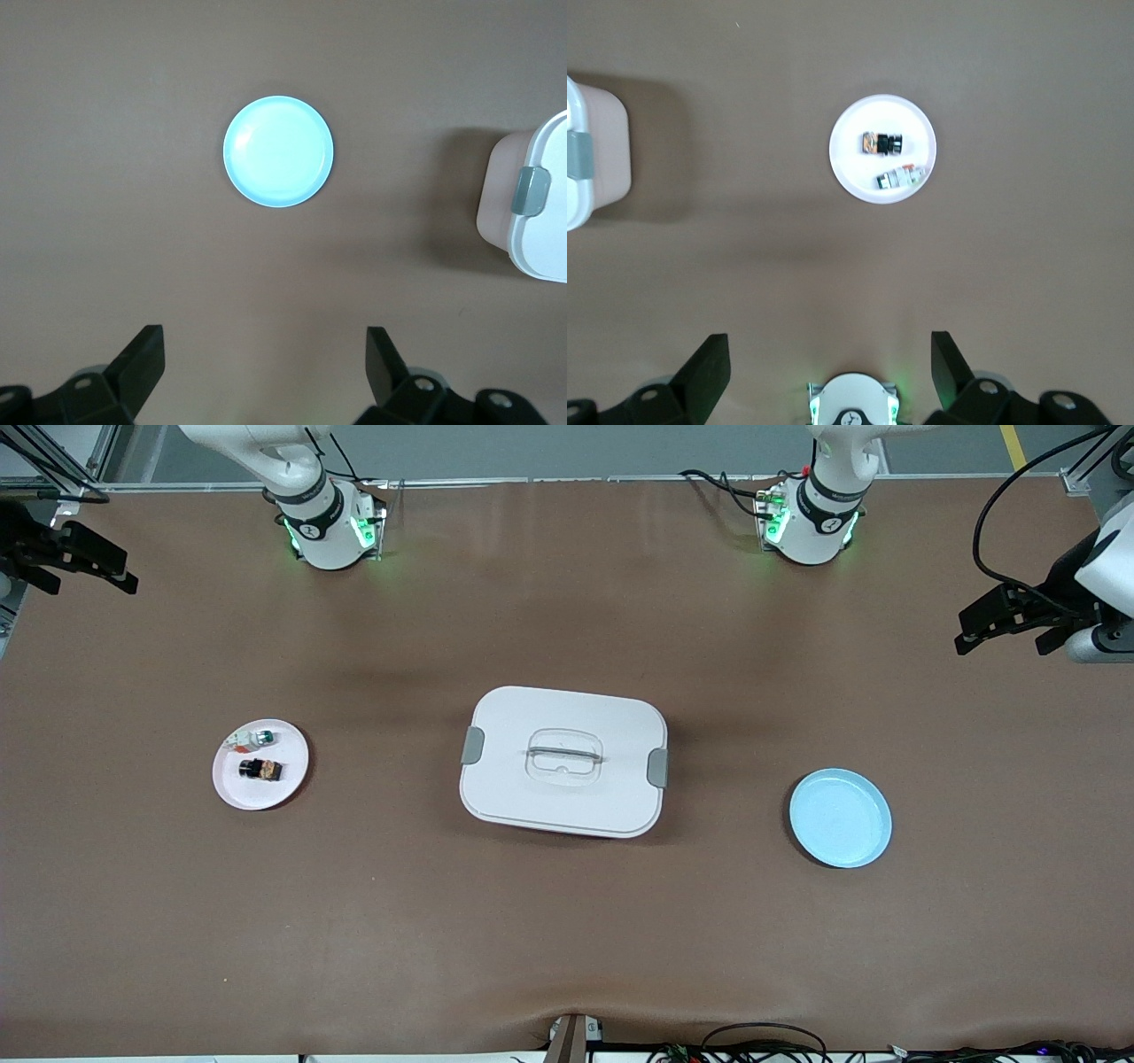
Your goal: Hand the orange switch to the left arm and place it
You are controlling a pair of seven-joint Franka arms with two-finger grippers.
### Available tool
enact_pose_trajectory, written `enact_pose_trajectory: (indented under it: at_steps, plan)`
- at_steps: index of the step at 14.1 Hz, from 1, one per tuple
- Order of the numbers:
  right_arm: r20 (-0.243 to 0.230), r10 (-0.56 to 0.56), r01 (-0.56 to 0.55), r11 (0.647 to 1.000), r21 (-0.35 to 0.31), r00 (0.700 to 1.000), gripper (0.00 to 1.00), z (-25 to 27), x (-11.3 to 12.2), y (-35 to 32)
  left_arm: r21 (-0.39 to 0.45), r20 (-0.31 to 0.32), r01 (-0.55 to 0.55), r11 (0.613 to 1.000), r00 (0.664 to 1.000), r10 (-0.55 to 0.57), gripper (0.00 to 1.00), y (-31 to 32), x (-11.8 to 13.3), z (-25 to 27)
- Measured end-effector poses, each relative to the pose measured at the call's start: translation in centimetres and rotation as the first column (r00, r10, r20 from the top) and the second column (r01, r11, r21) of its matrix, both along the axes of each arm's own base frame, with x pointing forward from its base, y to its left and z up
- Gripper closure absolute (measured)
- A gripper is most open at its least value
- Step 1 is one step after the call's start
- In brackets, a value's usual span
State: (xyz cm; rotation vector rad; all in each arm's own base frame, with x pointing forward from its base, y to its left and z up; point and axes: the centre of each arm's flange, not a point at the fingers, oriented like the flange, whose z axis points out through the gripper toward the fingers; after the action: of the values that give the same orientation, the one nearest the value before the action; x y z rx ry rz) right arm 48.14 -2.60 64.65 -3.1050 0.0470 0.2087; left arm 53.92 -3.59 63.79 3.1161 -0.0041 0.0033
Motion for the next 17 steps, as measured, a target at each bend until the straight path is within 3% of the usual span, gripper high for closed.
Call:
enact_pose_trajectory:
  at_steps: [4,11,13,17]
  plan:
    - [-0.137,-0.009,0.008,1.0,-0.008,0.991,0.0,-5.2,2.5,-0.3,0.0,0.001,0.0,1.0,1.0,0.0,0.0,0.0,0.0,0.0]
    - [-0.306,-0.045,0.039,0.999,-0.025,0.951,0.0,-14.1,6.9,-2.5,0.0,0.001,0.001,1.0,1.0,-0.001,0.0,0.0,0.0,0.1]
    - [-0.321,-0.053,0.047,0.999,-0.026,0.946,0.0,-15.8,7.8,-3.2,0.0,0.001,0.001,1.0,1.0,-0.001,0.0,0.0,0.0,0.1]
    - [-0.28,-0.07,0.065,0.998,-0.025,0.957,0.0,-19.0,8.4,-4.2,0.0,0.002,0.001,1.0,1.0,-0.001,0.0,0.0,0.0,0.1]
